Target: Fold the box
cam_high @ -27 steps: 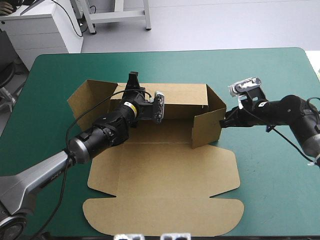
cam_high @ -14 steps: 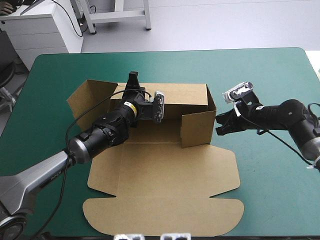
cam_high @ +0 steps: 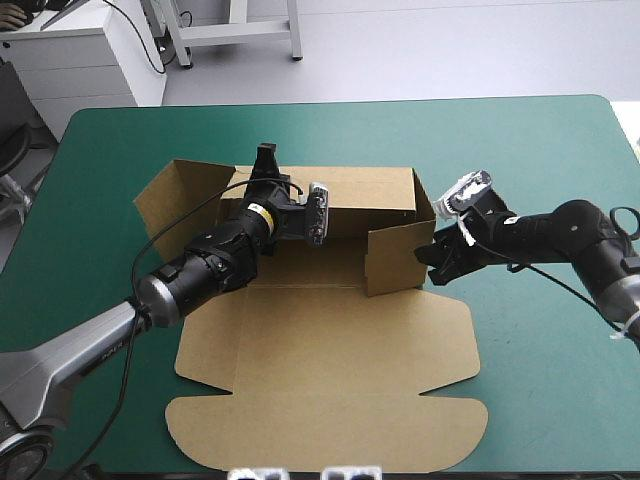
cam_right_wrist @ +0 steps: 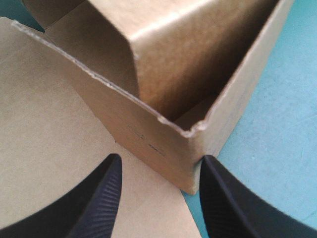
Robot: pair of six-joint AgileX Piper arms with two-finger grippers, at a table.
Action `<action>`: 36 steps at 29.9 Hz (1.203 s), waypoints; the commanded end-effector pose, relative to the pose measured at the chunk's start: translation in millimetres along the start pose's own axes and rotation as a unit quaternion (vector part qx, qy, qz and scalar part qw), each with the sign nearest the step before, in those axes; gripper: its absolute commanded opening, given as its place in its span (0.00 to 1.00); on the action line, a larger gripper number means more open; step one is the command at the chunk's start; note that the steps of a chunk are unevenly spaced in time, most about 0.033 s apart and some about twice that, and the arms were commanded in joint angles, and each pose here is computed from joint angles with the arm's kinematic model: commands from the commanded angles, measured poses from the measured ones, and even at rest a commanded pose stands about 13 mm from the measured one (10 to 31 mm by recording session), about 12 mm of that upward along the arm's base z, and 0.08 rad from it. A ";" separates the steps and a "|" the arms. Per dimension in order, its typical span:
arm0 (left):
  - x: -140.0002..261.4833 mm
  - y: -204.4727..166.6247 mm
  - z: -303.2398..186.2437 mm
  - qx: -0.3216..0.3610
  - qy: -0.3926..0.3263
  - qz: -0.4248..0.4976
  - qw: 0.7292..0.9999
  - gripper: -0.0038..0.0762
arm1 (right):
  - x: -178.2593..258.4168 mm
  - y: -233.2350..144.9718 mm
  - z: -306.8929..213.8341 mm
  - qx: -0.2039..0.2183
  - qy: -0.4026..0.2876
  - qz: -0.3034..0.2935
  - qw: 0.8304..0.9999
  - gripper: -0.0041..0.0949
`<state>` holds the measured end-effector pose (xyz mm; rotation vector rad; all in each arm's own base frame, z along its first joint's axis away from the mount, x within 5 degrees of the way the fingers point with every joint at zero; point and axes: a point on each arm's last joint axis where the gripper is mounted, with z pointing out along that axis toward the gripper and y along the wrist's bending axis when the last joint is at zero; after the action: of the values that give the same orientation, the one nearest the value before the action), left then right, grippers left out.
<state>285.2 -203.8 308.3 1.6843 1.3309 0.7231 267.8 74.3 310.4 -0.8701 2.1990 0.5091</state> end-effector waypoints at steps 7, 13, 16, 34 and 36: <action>-0.6 19.1 -7.8 0.005 0.012 -0.090 0.996 0.04 | -30.2 27.4 13.4 0.088 -0.056 -0.014 0.994 0.50; 3.3 15.4 -8.5 0.029 0.035 -0.054 0.998 0.04 | -40.0 29.0 15.5 0.116 -0.101 0.002 0.988 0.49; 3.0 9.6 -9.1 0.062 0.035 -0.047 0.996 0.04 | -38.9 24.6 17.8 0.133 -0.097 0.012 0.986 0.49; -1.1 7.8 -9.2 0.072 0.013 -0.051 0.996 0.04 | -31.6 36.7 58.5 0.104 -0.046 0.025 0.993 0.26; -1.1 7.8 -9.2 0.072 0.013 -0.052 0.996 0.04 | -29.7 36.3 59.5 0.110 -0.044 0.028 0.993 0.25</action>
<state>286.0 -205.5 318.1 1.7563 1.4080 0.6738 288.8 139.2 283.1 -0.6646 2.2023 0.2913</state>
